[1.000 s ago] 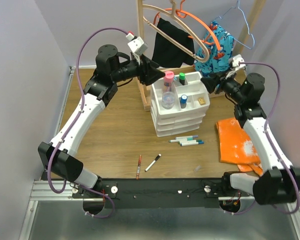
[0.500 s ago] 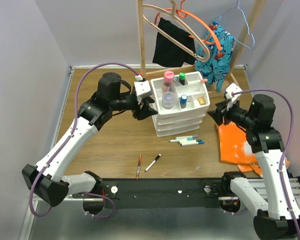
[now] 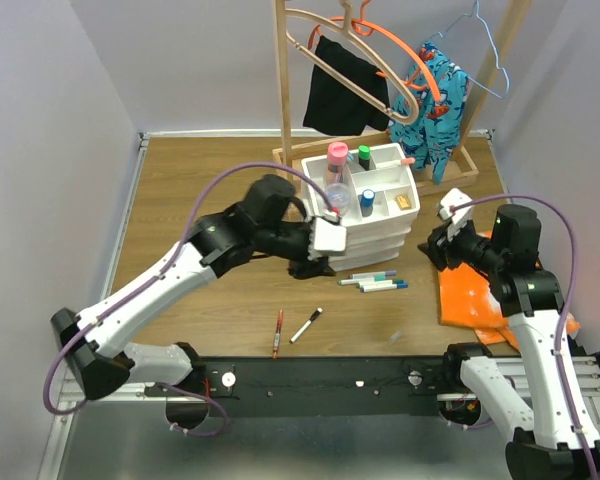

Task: Sort the stationery into containers
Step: Pick up the pen from the center of the board.

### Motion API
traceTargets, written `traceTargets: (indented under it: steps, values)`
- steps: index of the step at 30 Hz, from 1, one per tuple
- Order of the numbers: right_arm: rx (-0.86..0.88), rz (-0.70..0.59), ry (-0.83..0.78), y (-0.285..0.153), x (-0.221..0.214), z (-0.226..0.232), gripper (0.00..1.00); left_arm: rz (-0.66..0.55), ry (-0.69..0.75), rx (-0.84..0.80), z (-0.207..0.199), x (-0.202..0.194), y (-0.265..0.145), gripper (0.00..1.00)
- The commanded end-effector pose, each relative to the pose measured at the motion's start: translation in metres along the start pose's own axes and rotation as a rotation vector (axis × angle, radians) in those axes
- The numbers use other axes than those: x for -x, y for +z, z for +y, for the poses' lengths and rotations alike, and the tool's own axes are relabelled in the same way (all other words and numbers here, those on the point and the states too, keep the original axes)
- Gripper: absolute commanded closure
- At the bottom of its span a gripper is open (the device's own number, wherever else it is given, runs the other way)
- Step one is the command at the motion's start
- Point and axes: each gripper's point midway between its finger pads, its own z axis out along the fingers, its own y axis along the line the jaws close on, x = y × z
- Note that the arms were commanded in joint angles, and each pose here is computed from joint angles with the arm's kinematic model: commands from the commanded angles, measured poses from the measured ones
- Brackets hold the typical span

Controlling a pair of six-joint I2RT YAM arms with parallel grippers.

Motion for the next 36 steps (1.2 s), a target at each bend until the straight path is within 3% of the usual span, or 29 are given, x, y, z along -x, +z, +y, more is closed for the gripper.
traceTargets:
  steps: [1,5,7,12,19,27,36]
  values:
    - [-0.368,-0.169,0.298,-0.021,0.045,-0.059,0.43,0.125,0.177,-0.063,-0.024,0.011,0.038,0.47]
    - [-0.587,-0.232,0.519,-0.050,0.063,-0.092,0.39,0.196,0.147,-0.100,-0.026,0.008,0.089,0.48]
    - [-0.661,-0.263,0.537,-0.066,0.076,-0.107,0.36,0.198,0.140,-0.101,-0.023,0.018,0.107,0.48]
    - [-0.874,-0.314,0.563,-0.100,0.093,-0.142,0.23,0.279,0.151,-0.146,-0.031,-0.008,0.173,0.50]
    - [-0.954,-0.415,0.527,-0.131,0.122,-0.153,0.22,0.339,0.092,-0.172,-0.026,-0.044,0.225,0.58]
    - [-0.951,-0.386,0.549,-0.120,0.101,-0.148,0.21,0.372,0.048,-0.179,-0.010,-0.067,0.269,0.66]
    - [-0.942,-0.379,0.553,-0.112,0.095,-0.147,0.21,0.414,-0.005,-0.151,0.016,-0.103,0.290,0.69]
